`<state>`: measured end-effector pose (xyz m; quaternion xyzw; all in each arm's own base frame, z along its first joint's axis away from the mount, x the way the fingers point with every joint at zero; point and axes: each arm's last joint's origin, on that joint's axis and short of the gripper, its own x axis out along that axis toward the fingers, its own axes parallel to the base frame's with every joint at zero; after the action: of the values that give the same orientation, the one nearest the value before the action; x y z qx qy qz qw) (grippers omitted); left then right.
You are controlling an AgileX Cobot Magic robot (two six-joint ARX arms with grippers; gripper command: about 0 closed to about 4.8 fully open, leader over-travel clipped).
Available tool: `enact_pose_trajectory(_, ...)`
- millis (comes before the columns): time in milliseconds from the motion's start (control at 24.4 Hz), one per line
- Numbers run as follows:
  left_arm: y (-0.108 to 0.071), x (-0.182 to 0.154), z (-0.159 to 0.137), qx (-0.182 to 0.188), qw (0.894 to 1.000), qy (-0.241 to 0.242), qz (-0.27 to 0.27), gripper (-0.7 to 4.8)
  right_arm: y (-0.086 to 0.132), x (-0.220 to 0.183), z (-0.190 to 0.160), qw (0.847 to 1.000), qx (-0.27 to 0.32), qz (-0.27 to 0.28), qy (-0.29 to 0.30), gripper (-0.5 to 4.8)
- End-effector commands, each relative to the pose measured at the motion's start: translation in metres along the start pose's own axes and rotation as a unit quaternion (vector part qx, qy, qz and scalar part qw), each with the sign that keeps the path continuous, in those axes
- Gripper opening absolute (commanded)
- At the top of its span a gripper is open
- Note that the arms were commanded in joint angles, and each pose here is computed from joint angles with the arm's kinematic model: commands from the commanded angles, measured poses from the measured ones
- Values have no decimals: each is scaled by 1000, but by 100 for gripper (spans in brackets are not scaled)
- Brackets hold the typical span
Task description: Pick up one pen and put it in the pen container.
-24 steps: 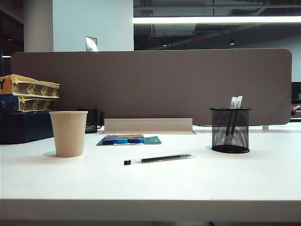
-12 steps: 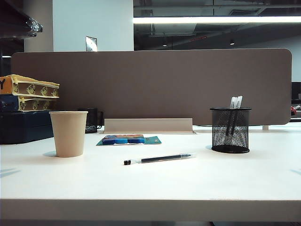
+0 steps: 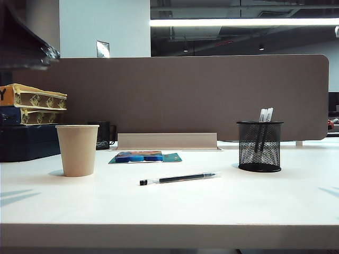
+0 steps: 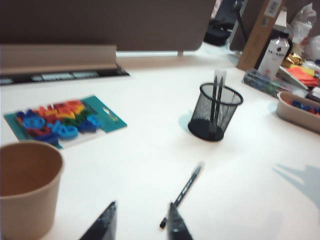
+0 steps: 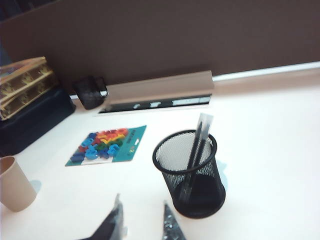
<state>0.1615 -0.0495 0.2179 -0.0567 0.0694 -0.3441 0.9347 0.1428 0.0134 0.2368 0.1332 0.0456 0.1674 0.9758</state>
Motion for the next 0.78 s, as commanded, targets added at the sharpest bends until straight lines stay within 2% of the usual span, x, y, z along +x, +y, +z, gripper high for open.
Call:
enact_pose_trajectory(41, 1, 10, -2, -1, 1000, 18, -21, 122, 0, 3, 1, 1000, 1, 2, 2, 101)
enact_pose_trajectory(328, 2, 33, -3, 27, 997, 54, -46, 122, -4, 17, 2, 999, 24, 2, 33, 118)
enact_pose_trajectory(616, 10, 54, -3, 52, 993, 85, -68, 122, -7, 41, 10, 995, 50, 33, 78, 127)
enact_pose_trajectory(780, 15, 67, -5, 72, 987, 102, -96, 122, -4, 53, 12, 994, 47, 60, 81, 127)
